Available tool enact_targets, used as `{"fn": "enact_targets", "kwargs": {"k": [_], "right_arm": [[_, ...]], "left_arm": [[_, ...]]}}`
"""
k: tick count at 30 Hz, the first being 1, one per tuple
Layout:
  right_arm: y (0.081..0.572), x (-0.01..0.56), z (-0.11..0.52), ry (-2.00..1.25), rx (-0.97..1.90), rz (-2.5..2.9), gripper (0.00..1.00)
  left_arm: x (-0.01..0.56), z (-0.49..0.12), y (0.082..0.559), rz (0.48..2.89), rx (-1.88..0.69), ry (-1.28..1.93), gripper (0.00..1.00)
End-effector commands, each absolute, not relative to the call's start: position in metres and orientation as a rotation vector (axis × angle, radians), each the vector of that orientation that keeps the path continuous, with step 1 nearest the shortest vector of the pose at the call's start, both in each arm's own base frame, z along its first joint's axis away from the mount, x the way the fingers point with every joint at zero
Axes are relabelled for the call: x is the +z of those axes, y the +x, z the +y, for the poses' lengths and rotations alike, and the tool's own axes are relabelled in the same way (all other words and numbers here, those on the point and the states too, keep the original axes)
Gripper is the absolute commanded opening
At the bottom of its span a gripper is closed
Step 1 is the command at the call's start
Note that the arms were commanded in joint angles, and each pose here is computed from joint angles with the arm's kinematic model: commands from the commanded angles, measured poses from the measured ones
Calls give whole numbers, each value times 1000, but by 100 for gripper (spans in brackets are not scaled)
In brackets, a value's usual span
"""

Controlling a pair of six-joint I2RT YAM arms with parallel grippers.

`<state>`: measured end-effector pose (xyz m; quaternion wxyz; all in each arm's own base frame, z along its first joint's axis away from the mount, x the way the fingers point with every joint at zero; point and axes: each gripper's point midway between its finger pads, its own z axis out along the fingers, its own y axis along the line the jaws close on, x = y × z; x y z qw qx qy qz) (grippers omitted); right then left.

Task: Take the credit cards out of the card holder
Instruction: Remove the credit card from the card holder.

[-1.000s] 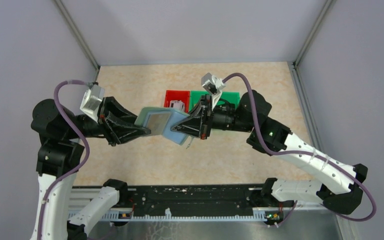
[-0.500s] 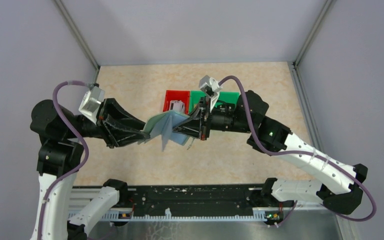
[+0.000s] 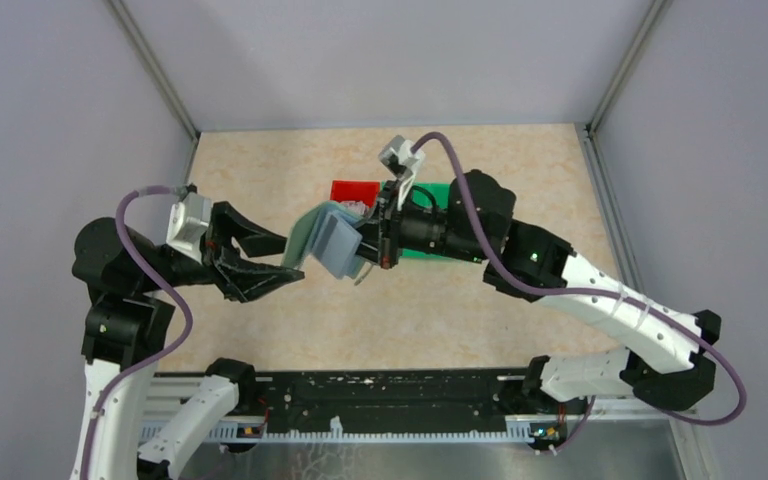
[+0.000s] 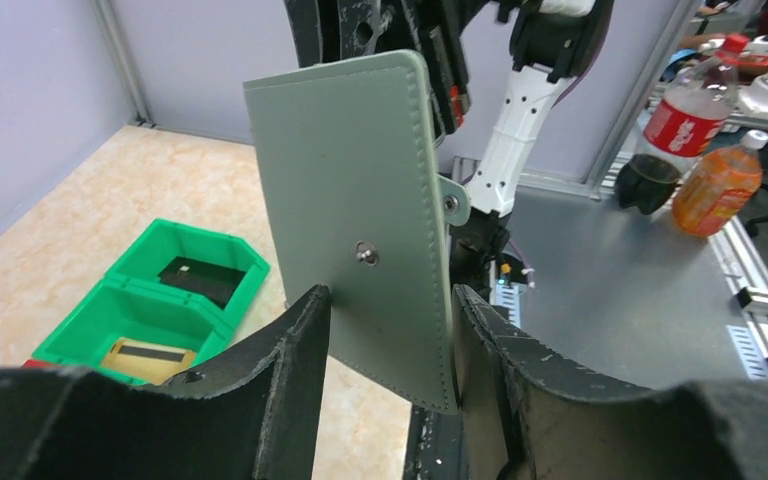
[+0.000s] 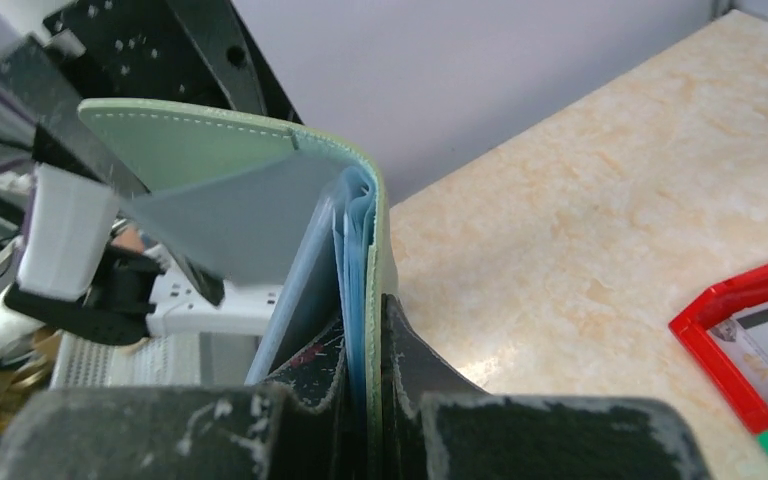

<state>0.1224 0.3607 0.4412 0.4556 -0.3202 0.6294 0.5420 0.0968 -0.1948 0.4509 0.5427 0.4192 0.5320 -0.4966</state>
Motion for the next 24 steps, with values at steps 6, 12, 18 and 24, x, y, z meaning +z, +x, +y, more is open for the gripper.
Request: {"fn": "enact_targets", "kwargs": {"k": [6, 12, 18, 24], "right_arm": [[146, 450, 375, -620, 1017, 1684, 0], [148, 451, 390, -628, 979, 1695, 0], [144, 453, 404, -632, 864, 1696, 0], [137, 459, 411, -650, 810, 1673, 0]], "left_arm": [[447, -178, 125, 1069, -771, 1000, 53], [437, -174, 132, 1029, -678, 1003, 53], [424, -170, 139, 1031, -615, 1006, 58], [426, -162, 149, 1037, -544, 955, 55]]}}
